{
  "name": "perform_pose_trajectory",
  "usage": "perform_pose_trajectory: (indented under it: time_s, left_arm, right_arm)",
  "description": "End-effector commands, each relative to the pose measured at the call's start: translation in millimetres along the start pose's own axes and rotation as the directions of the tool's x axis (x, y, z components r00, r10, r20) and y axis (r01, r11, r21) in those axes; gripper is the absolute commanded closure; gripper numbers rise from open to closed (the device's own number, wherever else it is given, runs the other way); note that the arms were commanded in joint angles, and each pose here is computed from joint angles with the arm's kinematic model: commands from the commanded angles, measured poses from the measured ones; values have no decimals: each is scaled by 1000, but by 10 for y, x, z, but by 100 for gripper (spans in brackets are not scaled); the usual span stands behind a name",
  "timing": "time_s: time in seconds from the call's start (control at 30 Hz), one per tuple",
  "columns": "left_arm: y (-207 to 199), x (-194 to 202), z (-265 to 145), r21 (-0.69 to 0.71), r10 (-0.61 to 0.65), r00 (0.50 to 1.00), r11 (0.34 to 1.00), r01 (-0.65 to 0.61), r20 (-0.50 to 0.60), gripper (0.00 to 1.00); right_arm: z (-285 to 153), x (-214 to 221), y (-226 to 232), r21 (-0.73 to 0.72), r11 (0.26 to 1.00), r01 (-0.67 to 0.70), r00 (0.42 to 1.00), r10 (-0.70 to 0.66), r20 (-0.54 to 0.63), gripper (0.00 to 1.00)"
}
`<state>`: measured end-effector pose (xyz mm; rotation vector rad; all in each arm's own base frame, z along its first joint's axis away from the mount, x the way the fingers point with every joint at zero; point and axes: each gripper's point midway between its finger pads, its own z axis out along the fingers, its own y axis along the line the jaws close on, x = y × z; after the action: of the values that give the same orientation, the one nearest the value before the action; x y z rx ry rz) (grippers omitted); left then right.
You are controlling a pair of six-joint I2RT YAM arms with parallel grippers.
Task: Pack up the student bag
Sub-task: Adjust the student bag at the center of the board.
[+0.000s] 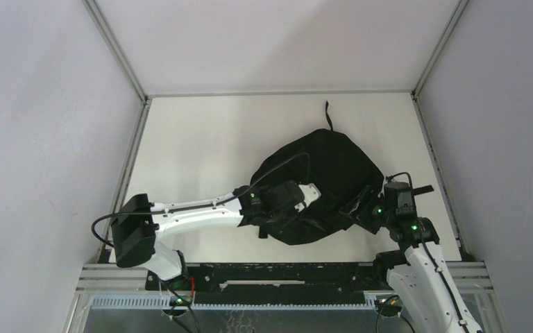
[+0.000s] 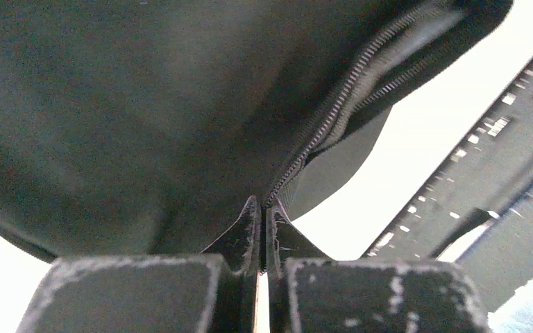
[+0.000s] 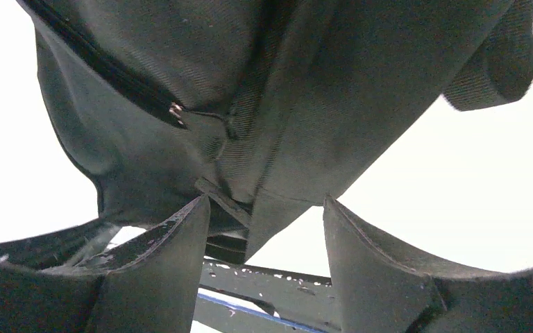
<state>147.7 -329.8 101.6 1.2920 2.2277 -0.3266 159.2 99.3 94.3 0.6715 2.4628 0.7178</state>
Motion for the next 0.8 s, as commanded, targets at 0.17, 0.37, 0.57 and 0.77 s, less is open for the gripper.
perform_pose_trajectory:
  time_s: [0.17, 0.37, 0.57, 0.77]
  left_arm:
    - [989, -117, -127, -223, -127, 990, 965, 138, 64, 90]
    - [759, -318, -438, -61, -103, 991, 992, 108, 84, 31]
    - [277, -870, -763, 235, -194, 962, 961, 147, 191, 32]
    - [106, -1174, -403, 324, -386, 913, 887, 329, 129, 37]
  right_arm:
    - [93, -171, 250, -65, 996, -69, 997, 71, 34, 31]
    - [222, -227, 320, -56, 995, -77, 996, 79, 43, 32]
    - [242, -244, 306, -47, 997, -66, 996, 69, 51, 32]
    - [217, -247, 290, -45, 997, -62, 996, 64, 60, 31]
